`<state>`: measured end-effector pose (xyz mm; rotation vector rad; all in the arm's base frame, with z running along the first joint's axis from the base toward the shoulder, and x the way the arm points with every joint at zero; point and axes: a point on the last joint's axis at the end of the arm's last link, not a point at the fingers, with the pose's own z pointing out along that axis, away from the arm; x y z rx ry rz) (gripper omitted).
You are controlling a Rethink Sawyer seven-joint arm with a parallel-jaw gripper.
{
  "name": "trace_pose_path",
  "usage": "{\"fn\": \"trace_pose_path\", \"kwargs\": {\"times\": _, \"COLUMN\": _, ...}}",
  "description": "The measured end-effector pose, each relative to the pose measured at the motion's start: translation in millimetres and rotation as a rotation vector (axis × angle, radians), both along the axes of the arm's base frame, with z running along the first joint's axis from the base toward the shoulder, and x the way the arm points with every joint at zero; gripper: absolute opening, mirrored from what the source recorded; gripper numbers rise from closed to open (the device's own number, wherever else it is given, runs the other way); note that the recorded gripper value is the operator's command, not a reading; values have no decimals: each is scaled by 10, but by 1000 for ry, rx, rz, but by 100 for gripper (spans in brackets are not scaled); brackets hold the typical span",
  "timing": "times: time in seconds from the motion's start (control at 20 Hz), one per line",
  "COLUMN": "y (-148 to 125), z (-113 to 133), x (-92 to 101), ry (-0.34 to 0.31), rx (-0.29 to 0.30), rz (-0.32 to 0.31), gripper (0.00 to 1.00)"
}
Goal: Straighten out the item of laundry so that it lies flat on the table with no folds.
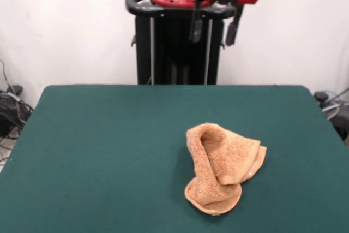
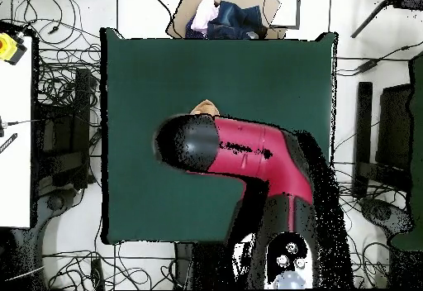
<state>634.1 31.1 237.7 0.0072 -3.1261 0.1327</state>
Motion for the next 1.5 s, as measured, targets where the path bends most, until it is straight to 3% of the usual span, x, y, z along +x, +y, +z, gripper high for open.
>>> {"fn": "trace_pose_path", "kwargs": {"times": 0.55, "y": -259, "z": -385, "x": 663, "ry": 83, "rx": -30, "rz": 5, "gripper": 100}}
{"fn": "trace_pose_path", "kwargs": {"times": 0.95, "y": -350, "z": -804, "x": 1123, "ry": 82, "rx": -63, "rz": 28, "gripper": 100}}
{"fn": "trace_pose_path", "kwargs": {"times": 1.5, "y": -391, "z": -1268, "x": 1358, "ry": 83, "rx": -76, "rz": 41, "gripper": 100}}
